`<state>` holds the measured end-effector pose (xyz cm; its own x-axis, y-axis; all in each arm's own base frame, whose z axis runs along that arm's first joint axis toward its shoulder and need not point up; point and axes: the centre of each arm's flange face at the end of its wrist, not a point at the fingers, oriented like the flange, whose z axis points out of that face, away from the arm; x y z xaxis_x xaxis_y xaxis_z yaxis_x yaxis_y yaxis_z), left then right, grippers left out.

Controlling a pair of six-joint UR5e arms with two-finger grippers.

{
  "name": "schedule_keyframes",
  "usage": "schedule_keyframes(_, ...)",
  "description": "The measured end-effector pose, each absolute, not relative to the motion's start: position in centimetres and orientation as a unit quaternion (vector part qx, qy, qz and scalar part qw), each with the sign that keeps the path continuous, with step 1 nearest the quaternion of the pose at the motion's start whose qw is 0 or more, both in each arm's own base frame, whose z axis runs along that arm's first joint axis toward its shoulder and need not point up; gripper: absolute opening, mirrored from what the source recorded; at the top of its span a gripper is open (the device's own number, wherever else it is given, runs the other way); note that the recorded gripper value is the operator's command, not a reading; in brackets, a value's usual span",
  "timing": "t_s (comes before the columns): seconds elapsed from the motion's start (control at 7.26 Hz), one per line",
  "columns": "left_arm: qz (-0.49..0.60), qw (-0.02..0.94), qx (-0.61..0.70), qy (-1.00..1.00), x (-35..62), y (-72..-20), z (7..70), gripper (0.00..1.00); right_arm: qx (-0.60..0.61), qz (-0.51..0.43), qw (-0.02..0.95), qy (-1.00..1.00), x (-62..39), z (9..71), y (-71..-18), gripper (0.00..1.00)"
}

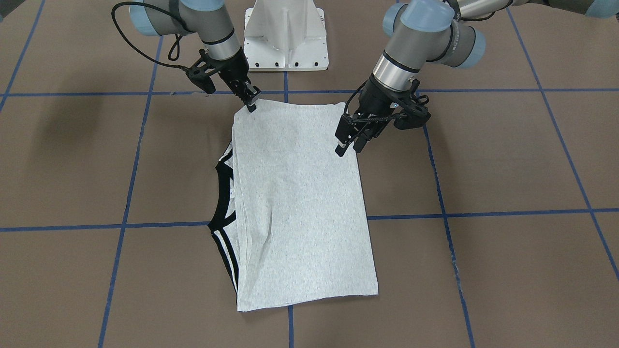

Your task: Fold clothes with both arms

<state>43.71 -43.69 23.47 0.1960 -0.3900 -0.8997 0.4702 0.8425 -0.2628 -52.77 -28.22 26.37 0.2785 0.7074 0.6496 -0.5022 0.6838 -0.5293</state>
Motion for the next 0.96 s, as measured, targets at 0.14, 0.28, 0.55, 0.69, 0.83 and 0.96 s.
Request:
schedule_keyframes(0.14,-0.278,0.774,0.033,0.568,43.8,-43.3,23.4,0.66,-0.107,0.384,0.792,-0.463,-52.8,26.6,-28.3,0.46)
schedule_keyframes(0.28,-0.278,0.774,0.032,0.568,43.9,-43.2,23.4,0.66,-0.100,0.387,0.792,-0.462,-52.9,26.8,-28.5,0.53)
schedule_keyframes(0.55,-0.279,0.775,0.031,0.566,43.9,-43.2,23.5,0.66,-0.088,0.393,0.792,-0.458,-53.2,27.3,-28.7,0.63)
schedule_keyframes(0.69,-0.279,0.775,0.031,0.566,43.9,-43.2,23.6,0.66,-0.080,0.396,0.793,-0.455,-53.5,27.7,-28.9,0.64)
schedule_keyframes(0.83,-0.280,0.775,0.031,0.565,43.9,-43.2,23.6,0.66,-0.075,0.398,0.794,-0.452,-53.8,28.1,-29.0,0.67)
schedule_keyframes(0.96,-0.280,0.775,0.031,0.565,43.9,-43.2,23.6,0.66,-0.073,0.399,0.795,-0.451,-53.9,28.3,-29.0,0.75)
